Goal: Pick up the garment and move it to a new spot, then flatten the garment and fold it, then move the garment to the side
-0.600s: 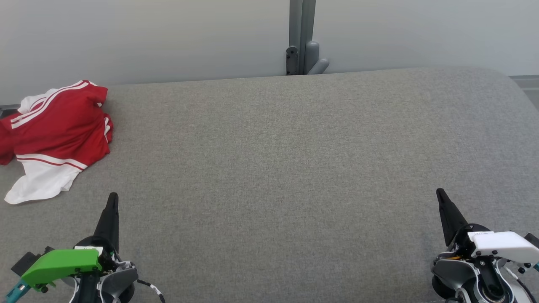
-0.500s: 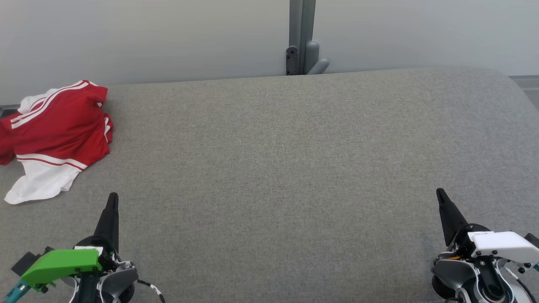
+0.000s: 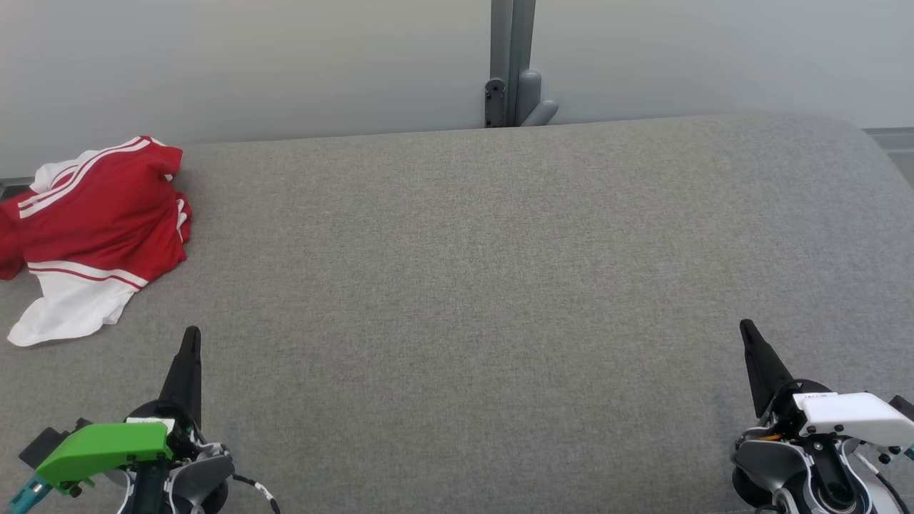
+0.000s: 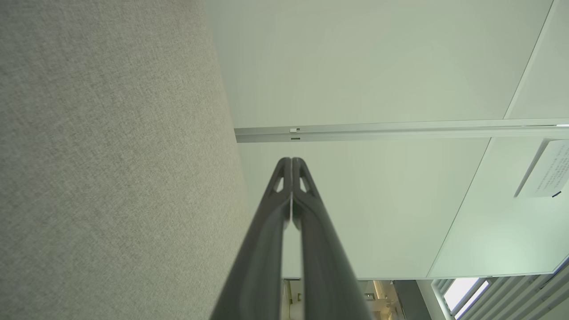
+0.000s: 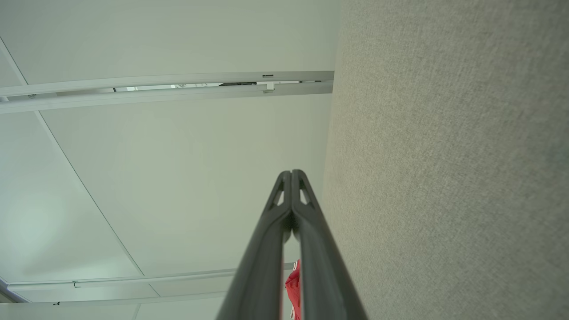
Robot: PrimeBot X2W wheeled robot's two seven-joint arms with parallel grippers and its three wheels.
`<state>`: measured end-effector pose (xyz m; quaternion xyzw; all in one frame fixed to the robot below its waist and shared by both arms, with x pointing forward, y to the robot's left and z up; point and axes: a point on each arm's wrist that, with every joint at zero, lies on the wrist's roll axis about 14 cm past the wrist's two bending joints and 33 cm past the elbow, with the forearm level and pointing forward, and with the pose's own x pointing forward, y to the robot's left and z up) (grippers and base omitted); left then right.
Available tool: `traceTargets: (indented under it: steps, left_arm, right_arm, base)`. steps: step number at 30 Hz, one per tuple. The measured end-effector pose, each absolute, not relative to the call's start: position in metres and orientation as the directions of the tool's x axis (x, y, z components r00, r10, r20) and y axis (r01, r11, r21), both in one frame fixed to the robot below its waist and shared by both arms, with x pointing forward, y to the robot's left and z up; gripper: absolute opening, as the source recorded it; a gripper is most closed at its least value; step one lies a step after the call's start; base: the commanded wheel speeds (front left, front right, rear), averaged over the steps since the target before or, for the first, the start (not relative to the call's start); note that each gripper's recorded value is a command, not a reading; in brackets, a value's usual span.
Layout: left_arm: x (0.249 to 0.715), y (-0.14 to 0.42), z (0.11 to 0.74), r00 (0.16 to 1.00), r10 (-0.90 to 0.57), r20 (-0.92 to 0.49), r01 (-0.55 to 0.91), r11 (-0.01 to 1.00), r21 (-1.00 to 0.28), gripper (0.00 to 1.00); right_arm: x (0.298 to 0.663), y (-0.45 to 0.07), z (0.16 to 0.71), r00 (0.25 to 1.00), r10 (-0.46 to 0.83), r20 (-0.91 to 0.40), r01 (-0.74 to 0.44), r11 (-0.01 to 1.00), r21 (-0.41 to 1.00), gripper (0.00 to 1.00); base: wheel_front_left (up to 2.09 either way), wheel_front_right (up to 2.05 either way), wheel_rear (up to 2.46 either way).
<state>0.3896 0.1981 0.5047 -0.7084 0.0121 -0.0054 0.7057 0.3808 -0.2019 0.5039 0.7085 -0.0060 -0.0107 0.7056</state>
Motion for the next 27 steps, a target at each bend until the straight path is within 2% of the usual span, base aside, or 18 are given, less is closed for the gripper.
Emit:
traceTargets:
  steps: [27]
  left_arm:
    - [0.3896,0.1981,0.5047,1.0,-0.025,-0.01,-0.01,-0.004,-1.0,0.0]
  right_arm:
    - [0.3808,-0.2019,0.5039,1.0,-0.024,-0.007,0.007,-0.004,1.0,0.0]
  base:
    - [0.0,0.0,0.0]
